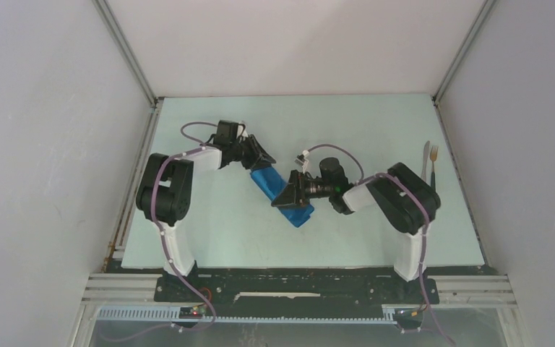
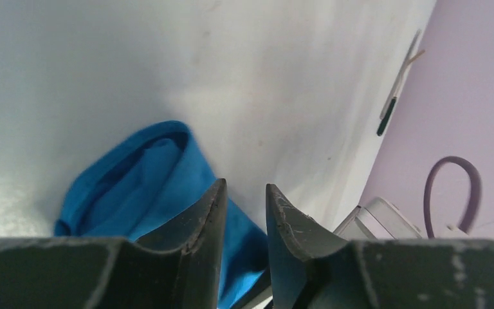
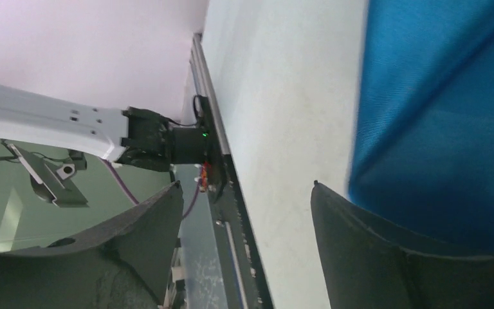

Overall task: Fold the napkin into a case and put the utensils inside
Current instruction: Turn over the top corner of the smaller rectangle folded napkin.

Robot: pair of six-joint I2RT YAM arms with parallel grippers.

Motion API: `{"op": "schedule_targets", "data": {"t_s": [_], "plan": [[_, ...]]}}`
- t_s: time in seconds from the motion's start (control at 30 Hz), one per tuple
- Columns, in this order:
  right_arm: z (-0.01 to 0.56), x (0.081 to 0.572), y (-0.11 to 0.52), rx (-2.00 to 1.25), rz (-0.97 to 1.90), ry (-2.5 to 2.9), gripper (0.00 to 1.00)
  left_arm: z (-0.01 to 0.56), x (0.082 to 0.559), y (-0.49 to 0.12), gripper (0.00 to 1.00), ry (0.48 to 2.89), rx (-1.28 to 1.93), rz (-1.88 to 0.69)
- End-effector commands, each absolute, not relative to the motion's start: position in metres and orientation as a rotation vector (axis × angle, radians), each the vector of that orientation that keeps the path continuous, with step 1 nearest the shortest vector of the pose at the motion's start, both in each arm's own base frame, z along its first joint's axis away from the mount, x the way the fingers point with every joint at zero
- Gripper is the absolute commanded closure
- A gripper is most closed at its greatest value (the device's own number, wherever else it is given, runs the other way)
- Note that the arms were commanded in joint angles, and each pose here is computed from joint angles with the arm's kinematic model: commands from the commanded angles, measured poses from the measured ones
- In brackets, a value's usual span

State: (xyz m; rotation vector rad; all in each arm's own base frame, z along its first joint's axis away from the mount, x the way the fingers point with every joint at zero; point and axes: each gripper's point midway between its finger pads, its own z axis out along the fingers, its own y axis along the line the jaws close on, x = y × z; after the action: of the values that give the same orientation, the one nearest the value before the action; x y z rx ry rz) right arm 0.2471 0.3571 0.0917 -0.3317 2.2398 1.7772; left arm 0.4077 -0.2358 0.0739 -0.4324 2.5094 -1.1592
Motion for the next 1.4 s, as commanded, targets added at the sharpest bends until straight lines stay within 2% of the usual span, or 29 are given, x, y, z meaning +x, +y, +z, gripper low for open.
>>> {"op": "schedule_targets", "data": {"t_s": [0.0, 0.07, 0.23, 0.47, 0.57, 0.83, 0.93, 1.13, 1.17, 1.37], "plan": [[0.080, 0.254, 0.361, -0.259, 1.887, 2.212, 0.16, 0.031, 0.403, -0.225, 0.66, 2.556, -0.526, -1.132], [0.062, 0.253, 0.355, -0.223, 1.871, 2.245, 0.12, 0.019, 0.407, -0.220, 0.64, 2.558, -0.549, -1.103], [0.057, 0.251, 0.344, -0.217, 1.802, 2.275, 0.11, 0.005, 0.412, -0.216, 0.62, 2.570, -0.563, -1.064], [0.088, 0.229, 0.348, -0.340, 1.683, 2.298, 0.10, 0.060, 0.419, -0.217, 0.59, 2.467, -0.470, -1.103], [0.092, 0.222, 0.344, -0.330, 1.658, 2.311, 0.09, 0.066, 0.420, -0.218, 0.59, 2.463, -0.498, -1.147], [0.062, 0.206, 0.338, -0.288, 1.655, 2.377, 0.09, 0.017, 0.419, -0.206, 0.59, 2.556, -0.602, -1.060], [0.056, 0.206, 0.333, -0.285, 1.618, 2.390, 0.09, 0.018, 0.420, -0.203, 0.58, 2.566, -0.601, -1.025], [0.065, 0.208, 0.323, -0.285, 1.410, 2.478, 0.09, 0.091, 0.422, -0.198, 0.56, 2.489, -0.512, -0.962], [0.064, 0.207, 0.320, -0.260, 1.341, 2.511, 0.03, 0.105, 0.419, -0.197, 0.56, 2.468, -0.488, -0.956], [0.062, 0.197, 0.324, 0.081, 1.013, 2.569, 0.00, 0.160, 0.370, -0.188, 0.47, 2.468, -0.374, -0.958]]}}
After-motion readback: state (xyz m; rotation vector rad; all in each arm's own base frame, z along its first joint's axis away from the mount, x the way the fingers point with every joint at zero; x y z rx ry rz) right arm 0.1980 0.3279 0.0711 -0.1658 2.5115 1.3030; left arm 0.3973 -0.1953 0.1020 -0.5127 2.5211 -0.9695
